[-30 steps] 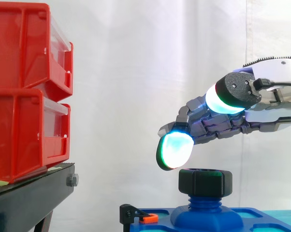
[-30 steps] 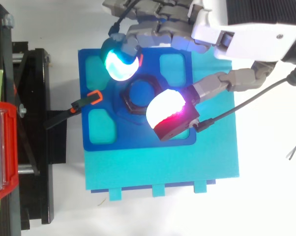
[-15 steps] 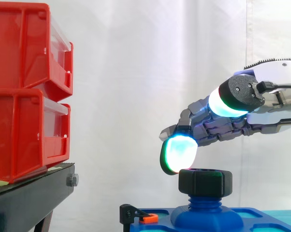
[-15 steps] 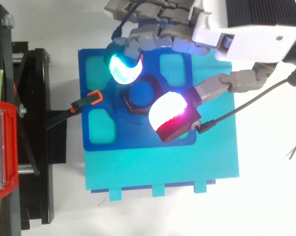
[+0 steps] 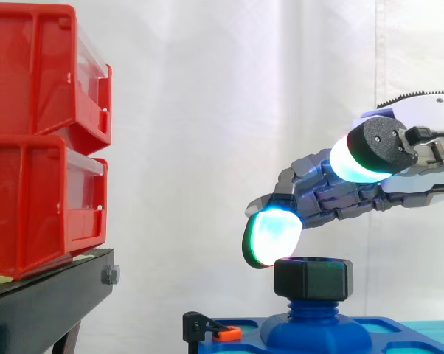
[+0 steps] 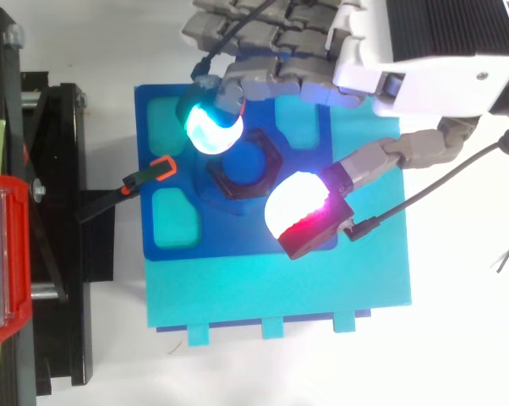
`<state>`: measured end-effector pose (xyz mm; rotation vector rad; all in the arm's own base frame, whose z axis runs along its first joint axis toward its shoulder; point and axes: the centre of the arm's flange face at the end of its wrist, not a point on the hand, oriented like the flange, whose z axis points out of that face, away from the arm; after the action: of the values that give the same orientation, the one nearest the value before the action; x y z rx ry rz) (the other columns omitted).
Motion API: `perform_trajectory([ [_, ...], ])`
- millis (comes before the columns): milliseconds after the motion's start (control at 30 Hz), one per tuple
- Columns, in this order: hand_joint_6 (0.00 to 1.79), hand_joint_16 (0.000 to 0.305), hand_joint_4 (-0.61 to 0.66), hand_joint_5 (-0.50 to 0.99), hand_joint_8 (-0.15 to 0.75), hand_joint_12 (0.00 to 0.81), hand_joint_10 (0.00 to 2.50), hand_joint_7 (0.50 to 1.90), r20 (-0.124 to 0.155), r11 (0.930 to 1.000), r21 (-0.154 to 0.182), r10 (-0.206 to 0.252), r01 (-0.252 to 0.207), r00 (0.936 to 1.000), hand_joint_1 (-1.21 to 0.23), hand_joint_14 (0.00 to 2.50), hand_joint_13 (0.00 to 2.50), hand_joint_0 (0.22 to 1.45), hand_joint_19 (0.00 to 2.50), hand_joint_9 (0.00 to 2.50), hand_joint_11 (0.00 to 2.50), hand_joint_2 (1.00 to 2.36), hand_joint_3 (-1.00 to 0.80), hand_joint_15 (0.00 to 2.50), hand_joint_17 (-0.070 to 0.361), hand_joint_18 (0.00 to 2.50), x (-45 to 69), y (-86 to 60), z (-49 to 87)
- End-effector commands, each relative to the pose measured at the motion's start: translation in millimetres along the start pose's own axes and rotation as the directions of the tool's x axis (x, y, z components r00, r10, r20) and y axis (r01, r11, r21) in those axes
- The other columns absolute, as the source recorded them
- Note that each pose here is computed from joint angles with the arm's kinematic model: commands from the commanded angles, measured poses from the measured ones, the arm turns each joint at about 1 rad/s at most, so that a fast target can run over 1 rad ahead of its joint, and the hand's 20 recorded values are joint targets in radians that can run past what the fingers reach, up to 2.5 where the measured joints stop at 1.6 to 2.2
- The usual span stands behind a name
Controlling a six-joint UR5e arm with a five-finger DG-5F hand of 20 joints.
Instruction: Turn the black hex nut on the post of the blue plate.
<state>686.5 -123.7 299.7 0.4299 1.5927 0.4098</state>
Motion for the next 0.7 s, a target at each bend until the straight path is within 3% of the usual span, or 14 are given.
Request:
perform_trajectory([
  [0, 0.5, 0.051, 0.29, -0.19, 0.225, 0.371, 0.0, 0.99, -0.002, 0.9999, -0.01, -0.001, 0.001, 1.0, -0.21, 0.0, 0.0, 0.46, 0.06, 0.0, 0.0, 1.0, -0.5, 0.0, 0.116, 0.0, -1.0, -0.6, 0.0],
  [667, 0.5, 0.051, 0.29, -0.19, 0.225, 0.37, 0.0, 0.99, -0.032, 0.9993, -0.037, -0.002, 0.001, 0.9995, -0.21, 0.0, 0.0, 0.46, 0.07, 0.0, 0.0, 1.0, -0.5, 0.0, 0.115, 0.0, -7.7, -13.0, -6.0],
])
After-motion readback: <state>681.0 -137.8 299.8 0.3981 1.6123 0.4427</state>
